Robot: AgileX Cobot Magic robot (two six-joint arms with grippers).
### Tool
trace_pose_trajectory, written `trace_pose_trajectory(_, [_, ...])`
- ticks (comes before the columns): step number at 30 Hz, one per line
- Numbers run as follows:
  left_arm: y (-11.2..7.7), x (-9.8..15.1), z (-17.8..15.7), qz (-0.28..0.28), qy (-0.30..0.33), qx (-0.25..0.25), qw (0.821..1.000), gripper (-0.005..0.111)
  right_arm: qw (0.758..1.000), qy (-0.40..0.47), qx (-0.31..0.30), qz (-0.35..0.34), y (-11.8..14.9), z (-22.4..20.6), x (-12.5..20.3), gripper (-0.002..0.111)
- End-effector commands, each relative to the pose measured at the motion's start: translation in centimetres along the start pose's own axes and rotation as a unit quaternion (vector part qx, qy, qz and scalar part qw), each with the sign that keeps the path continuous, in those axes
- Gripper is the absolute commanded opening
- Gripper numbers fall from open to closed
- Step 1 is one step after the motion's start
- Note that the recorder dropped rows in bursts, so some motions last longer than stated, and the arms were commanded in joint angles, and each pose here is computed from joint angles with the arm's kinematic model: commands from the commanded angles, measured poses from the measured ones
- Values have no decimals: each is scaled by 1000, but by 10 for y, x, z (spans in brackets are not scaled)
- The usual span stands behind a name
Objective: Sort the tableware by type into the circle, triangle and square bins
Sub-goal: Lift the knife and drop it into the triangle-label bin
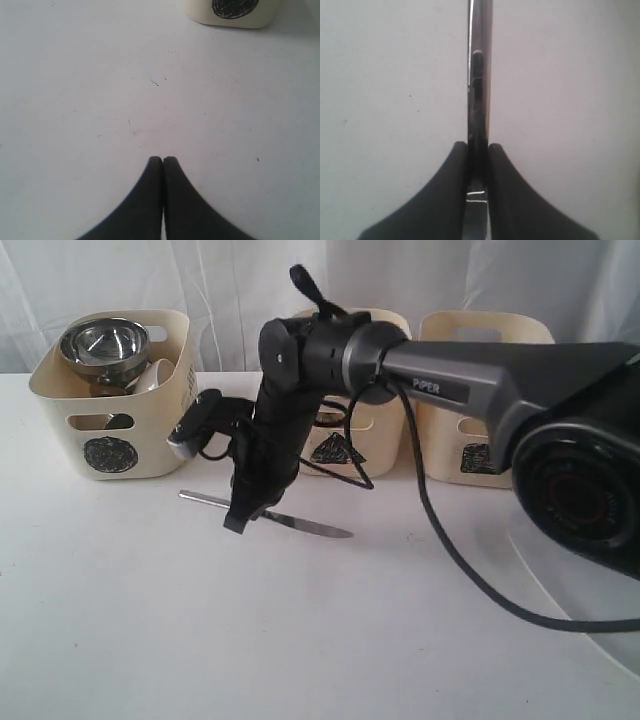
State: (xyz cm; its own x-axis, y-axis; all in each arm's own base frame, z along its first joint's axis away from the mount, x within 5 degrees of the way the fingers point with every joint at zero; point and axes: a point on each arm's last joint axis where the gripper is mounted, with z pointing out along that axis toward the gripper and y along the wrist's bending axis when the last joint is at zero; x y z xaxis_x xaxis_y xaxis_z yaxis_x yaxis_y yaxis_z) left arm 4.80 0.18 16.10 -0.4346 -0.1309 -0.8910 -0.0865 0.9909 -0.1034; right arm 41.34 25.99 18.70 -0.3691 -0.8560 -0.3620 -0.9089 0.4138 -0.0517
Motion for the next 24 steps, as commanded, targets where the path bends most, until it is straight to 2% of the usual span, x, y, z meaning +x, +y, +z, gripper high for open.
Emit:
trace_pose_trajectory(1, [0, 4, 1, 0, 11, 1, 1000, 0, 1000, -15, -3, 21, 2, -26, -3, 0])
trace_pose_trajectory(5, [0, 4, 1, 0, 11, 1, 1000, 0, 993, -36, -72, 88, -2, -43, 4, 0])
trace_pose_trajectory(8, [0, 4, 1, 0, 11, 1, 1000, 0, 973, -105, -130, 160, -18, -66, 9, 0])
trace_pose_trajectory(11, [0, 4, 1, 0, 11, 1, 1000, 0, 949, -181, -157, 206, -42, -91, 21, 0])
trace_pose_trajectory(17, [0, 4, 1, 0, 11, 1, 1000, 0, 916, -262, -151, 264, -83, -129, 52, 0])
trace_pose_trajectory(24, [0, 4, 1, 0, 11, 1, 1000, 0, 853, -411, -127, 295, -125, -159, 76, 0])
